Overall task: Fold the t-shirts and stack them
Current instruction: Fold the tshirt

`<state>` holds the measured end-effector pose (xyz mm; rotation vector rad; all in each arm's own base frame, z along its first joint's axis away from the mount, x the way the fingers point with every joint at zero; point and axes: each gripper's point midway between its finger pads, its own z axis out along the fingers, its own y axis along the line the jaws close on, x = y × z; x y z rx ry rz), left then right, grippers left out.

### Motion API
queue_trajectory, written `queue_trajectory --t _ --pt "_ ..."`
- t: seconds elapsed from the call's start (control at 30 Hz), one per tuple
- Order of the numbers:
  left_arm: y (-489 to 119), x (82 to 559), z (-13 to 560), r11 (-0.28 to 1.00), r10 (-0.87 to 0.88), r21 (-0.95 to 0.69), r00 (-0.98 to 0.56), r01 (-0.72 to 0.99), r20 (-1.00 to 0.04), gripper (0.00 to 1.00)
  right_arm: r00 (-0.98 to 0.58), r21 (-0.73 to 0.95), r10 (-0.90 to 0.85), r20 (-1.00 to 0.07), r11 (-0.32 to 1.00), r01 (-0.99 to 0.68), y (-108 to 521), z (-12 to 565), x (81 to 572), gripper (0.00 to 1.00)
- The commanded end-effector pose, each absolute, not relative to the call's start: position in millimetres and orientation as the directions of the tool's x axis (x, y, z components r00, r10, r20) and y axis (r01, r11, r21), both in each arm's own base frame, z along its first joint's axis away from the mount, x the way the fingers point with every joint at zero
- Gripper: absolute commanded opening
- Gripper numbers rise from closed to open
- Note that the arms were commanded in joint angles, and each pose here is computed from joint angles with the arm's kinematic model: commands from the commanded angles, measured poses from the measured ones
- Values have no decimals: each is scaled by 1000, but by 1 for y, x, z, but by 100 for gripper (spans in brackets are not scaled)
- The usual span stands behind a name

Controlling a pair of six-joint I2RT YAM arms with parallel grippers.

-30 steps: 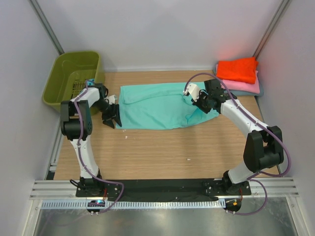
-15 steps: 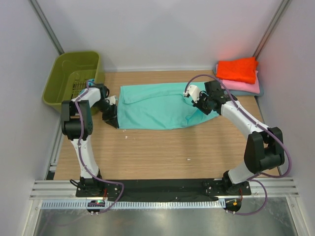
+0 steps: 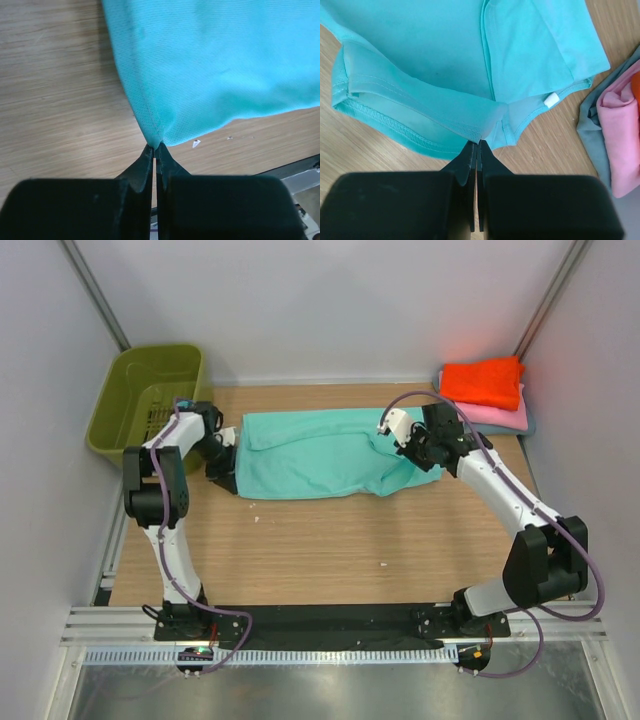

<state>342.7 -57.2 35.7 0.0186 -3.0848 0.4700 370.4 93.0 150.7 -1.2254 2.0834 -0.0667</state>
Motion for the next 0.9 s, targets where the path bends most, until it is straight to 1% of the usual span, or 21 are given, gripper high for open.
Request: queue_trajectory --t 0.0,0.07,0.17,0.2,0.4,0.43,0.6,0.87 --pt "-72 359 82 943 74 -316 -990 108 -118 0 -259 -432 -763 -592 572 -697 93 193 378 1" --pt "-78 367 92 939 100 -312 -983 145 -156 0 -259 -439 -764 -590 574 -692 92 195 381 1" --pt "-83 376 99 937 113 -307 -977 165 -180 0 -261 -444 -766 -587 574 -688 92 193 386 1" --pt "-83 383 105 935 136 -295 -968 196 -212 0 -266 -444 -766 -585 576 -686 92 190 390 1" --pt "-81 404 108 945 129 -264 -960 195 -250 0 -280 -458 -760 -587 596 -659 85 193 410 1" --pt "-79 410 112 948 127 -250 -955 197 -270 0 -290 -454 -759 -583 601 -658 83 190 414 1" --pt "-75 428 115 955 128 -220 -945 199 -301 0 -318 -456 -736 -597 638 -620 70 196 436 1" --pt "-68 450 106 968 123 -170 -941 183 -317 0 -328 -452 -732 -598 645 -616 70 190 461 1"
